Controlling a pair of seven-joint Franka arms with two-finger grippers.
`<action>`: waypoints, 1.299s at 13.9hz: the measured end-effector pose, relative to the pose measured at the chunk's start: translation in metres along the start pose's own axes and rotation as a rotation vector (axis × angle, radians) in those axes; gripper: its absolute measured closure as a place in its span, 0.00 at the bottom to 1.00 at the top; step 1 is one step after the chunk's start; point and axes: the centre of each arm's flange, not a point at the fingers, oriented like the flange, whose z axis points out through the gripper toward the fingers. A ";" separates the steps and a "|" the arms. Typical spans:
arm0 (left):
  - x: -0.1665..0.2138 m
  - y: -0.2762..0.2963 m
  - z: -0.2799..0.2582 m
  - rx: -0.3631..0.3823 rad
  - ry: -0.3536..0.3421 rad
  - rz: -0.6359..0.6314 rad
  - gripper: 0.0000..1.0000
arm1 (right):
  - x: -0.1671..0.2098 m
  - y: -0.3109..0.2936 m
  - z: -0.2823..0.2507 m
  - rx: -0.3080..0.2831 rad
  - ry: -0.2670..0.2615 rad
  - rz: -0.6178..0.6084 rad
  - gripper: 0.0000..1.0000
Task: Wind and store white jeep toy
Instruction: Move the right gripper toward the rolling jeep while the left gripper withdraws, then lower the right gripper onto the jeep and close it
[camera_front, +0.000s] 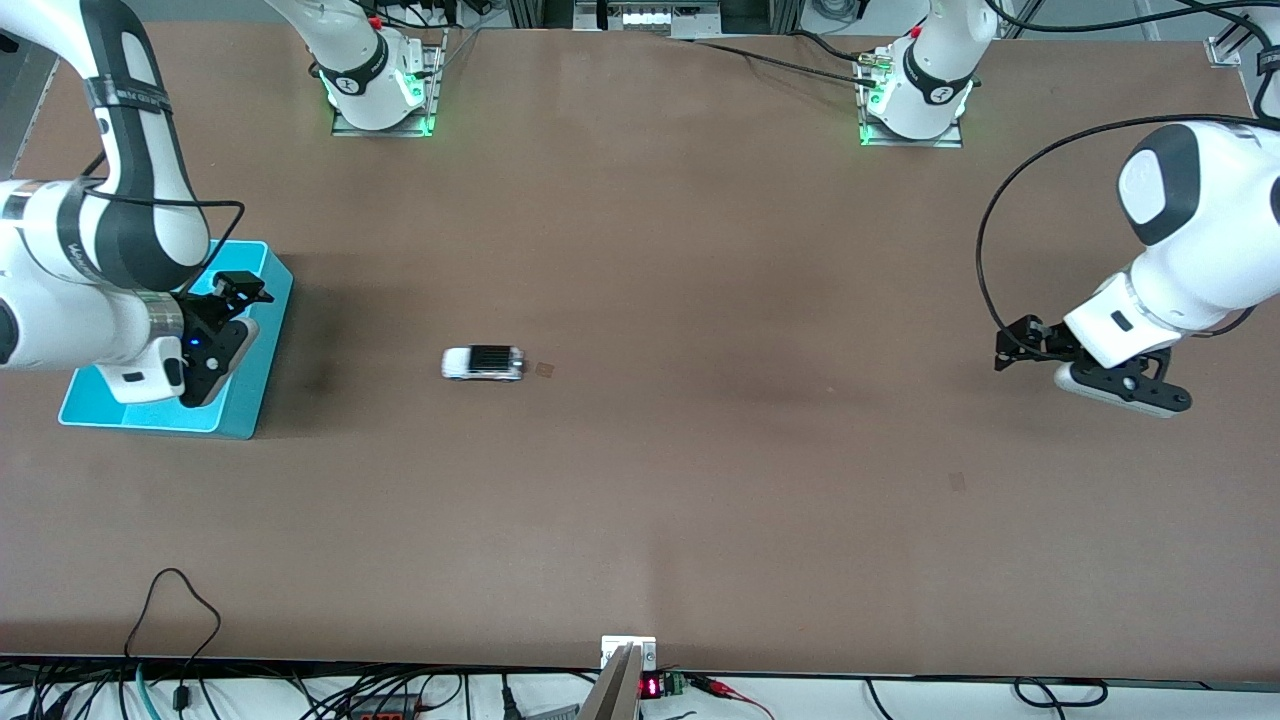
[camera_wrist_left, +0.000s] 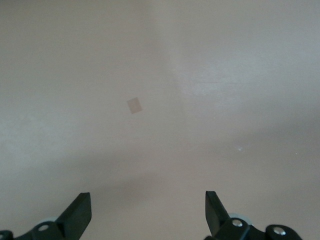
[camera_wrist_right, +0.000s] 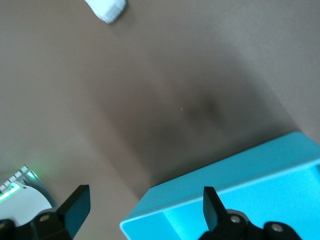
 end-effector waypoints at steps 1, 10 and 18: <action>0.000 -0.002 -0.001 0.001 -0.001 -0.022 0.00 | 0.002 0.000 0.005 -0.007 0.003 -0.039 0.00; 0.002 -0.012 -0.051 0.013 0.009 -0.137 0.00 | 0.023 -0.021 0.040 -0.066 0.011 -0.213 0.00; 0.001 -0.017 -0.124 0.010 -0.025 -0.231 0.00 | 0.034 -0.066 0.039 -0.210 0.028 -0.288 0.00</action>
